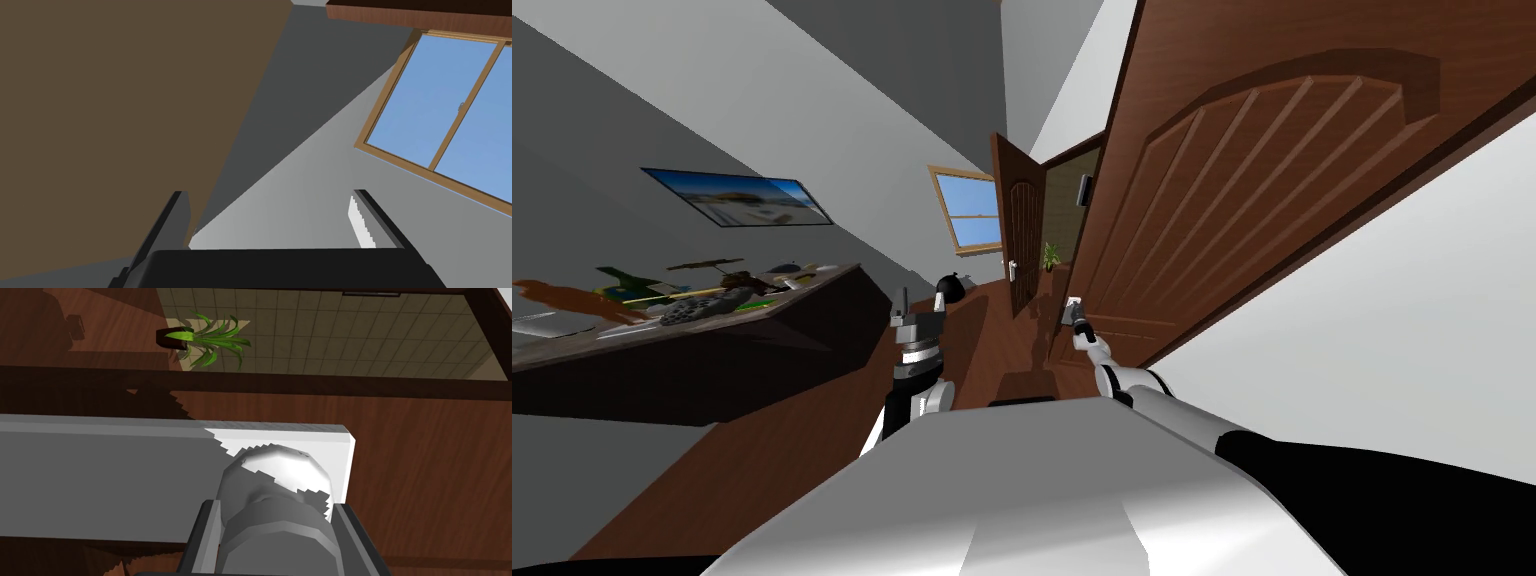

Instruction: Pull the door open

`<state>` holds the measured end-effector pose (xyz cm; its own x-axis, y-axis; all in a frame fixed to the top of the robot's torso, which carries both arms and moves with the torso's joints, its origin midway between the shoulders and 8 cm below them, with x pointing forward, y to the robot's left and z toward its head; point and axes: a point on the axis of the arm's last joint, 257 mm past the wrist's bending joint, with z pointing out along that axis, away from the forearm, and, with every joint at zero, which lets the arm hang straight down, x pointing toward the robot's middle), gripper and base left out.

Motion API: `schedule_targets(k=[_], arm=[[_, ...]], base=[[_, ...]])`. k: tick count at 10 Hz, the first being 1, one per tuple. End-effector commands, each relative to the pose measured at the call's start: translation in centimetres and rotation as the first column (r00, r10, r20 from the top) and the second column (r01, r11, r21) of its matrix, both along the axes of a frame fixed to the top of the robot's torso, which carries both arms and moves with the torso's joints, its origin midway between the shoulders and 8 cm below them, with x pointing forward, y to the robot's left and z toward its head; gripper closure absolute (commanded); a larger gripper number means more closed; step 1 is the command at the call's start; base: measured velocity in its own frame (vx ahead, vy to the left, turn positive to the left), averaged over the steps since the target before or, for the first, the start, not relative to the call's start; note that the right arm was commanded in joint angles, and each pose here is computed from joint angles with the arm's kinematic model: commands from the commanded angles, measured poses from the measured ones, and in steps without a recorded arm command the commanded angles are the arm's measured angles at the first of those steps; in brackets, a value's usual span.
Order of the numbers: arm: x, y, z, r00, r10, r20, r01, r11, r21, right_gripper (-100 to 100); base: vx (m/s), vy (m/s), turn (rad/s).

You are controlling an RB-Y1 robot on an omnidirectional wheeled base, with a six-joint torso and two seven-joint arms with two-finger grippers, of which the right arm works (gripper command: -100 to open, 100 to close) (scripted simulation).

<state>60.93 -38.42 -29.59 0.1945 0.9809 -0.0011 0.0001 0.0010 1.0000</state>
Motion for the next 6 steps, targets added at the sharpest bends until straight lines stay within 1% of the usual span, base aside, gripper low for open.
schedule_targets(k=[1,6], arm=[[0.1,0.7,-0.2,0.9998,0.018,-0.002,-0.018,1.000,0.001,100],[0.5,2.6,0.0,0.9971,0.076,0.000,-0.076,0.997,0.001,100]], base=[[-0.180,-0.058,0.089],[-0.203,-0.090,0.100]])
